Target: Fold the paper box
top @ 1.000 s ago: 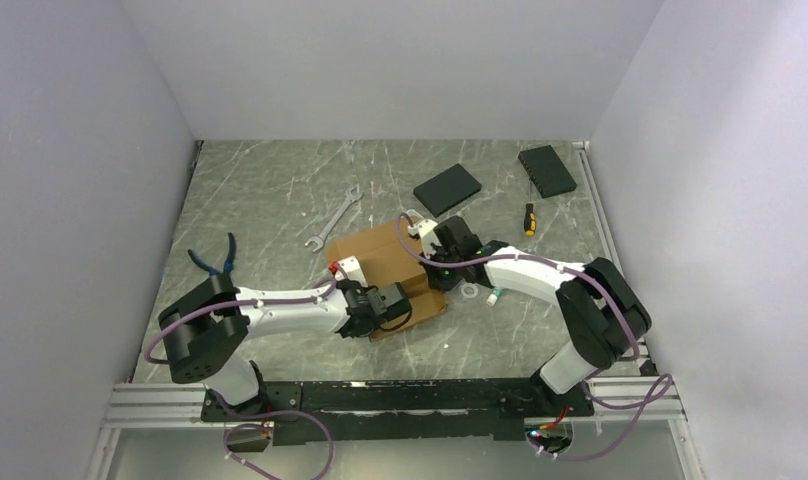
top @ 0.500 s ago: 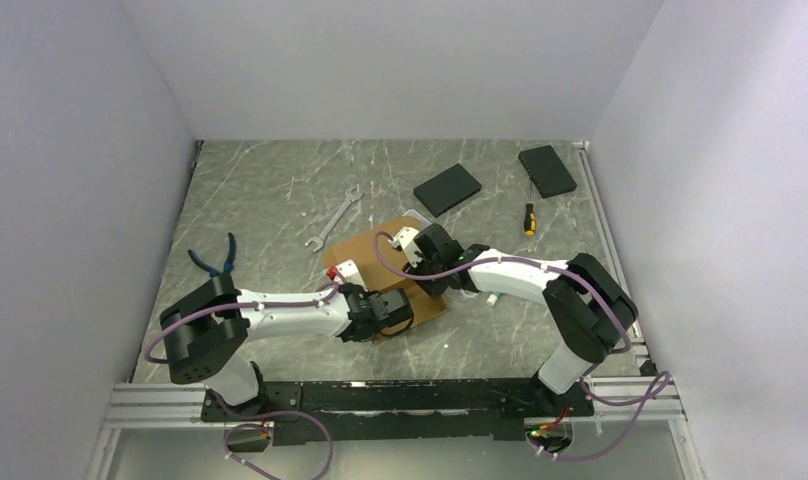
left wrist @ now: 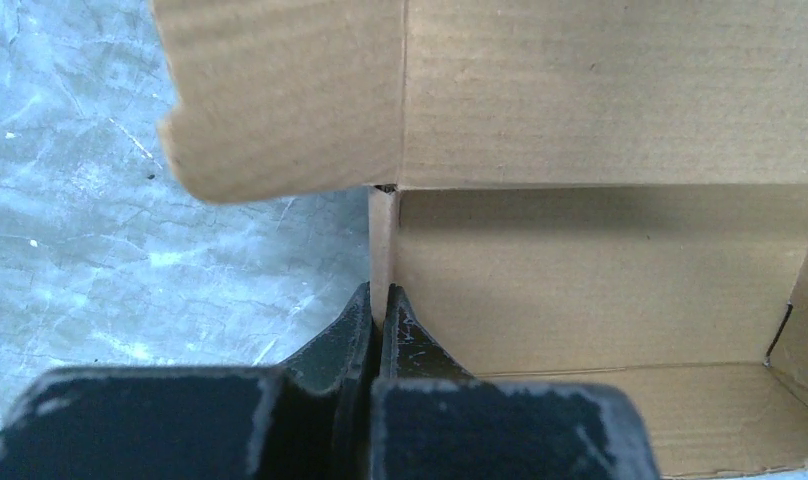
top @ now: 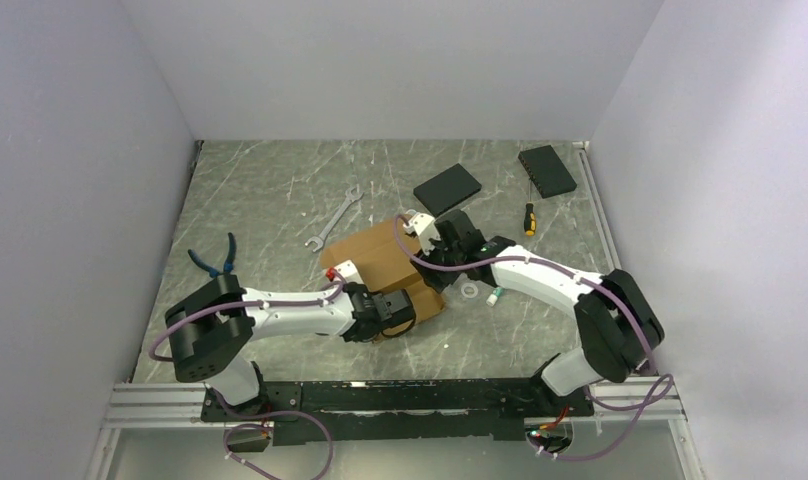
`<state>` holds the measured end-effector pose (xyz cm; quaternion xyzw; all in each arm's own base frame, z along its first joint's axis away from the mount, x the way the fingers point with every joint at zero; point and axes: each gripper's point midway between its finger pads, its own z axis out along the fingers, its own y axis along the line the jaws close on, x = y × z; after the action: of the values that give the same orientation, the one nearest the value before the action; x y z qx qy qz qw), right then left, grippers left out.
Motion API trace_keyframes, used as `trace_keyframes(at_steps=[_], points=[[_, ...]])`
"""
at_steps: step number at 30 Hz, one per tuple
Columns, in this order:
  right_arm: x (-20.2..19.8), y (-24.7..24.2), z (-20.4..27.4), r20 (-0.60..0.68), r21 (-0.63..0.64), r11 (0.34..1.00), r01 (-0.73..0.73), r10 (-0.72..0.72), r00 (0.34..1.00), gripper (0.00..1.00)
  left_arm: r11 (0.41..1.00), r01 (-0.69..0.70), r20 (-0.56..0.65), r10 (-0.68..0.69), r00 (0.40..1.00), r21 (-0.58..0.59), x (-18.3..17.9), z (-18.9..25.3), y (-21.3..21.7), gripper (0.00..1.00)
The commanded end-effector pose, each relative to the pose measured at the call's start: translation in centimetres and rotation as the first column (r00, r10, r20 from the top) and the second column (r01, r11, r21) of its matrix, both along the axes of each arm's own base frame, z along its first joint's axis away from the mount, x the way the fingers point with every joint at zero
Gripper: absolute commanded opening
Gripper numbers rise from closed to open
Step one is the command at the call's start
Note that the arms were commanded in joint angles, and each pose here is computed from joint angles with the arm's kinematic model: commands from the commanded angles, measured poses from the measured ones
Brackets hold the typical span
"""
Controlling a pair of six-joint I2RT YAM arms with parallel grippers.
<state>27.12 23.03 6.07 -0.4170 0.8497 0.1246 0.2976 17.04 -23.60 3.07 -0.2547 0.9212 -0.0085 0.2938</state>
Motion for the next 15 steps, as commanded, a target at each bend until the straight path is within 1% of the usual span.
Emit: trace_keyframes(at_steps=[1,4,8,11,12,13,15], points=[[-1.0,0.8,1.7,-0.01,0.079,0.995,-0.055,0.056,0.998,0.56,0.999,-0.023,0.038,0.022,0.999,0.023,0.7,0.8,-0.1,0.0],[-0.8,0.4,0.9,-0.025,0.05,0.998,-0.037,0.038,0.999,0.53,0.999,-0.026,0.038,0.025,0.999,0.031,0.8,0.9,-0.3,0.0],[-0.6,0.1,0.1,-0.041,0.014,1.0,-0.027,0.027,0.999,0.52,0.999,-0.032,0.039,0.03,0.999,0.033,0.9,1.1,-0.4,0.0],[-0.8,0.4,0.9,-0.031,0.034,0.998,-0.049,0.05,0.998,0.54,0.999,-0.041,0.045,0.04,0.998,0.026,0.9,1.3,-0.3,0.05],[-0.8,0.4,1.3,-0.023,0.039,0.997,-0.063,0.064,0.998,0.55,0.999,-0.042,0.046,0.041,0.998,0.025,0.9,1.4,-0.2,0.09],[-1.0,0.4,1.8,-0.017,0.05,0.995,-0.085,0.086,0.996,0.56,0.999,-0.046,0.047,0.045,0.998,0.024,0.9,1.4,-0.1,0.16],[-1.2,0.2,3.0,-0.014,0.09,0.989,-0.116,0.118,0.993,0.6,0.998,-0.056,0.047,0.055,0.997,0.026,0.8,1.5,0.1,0.33]])
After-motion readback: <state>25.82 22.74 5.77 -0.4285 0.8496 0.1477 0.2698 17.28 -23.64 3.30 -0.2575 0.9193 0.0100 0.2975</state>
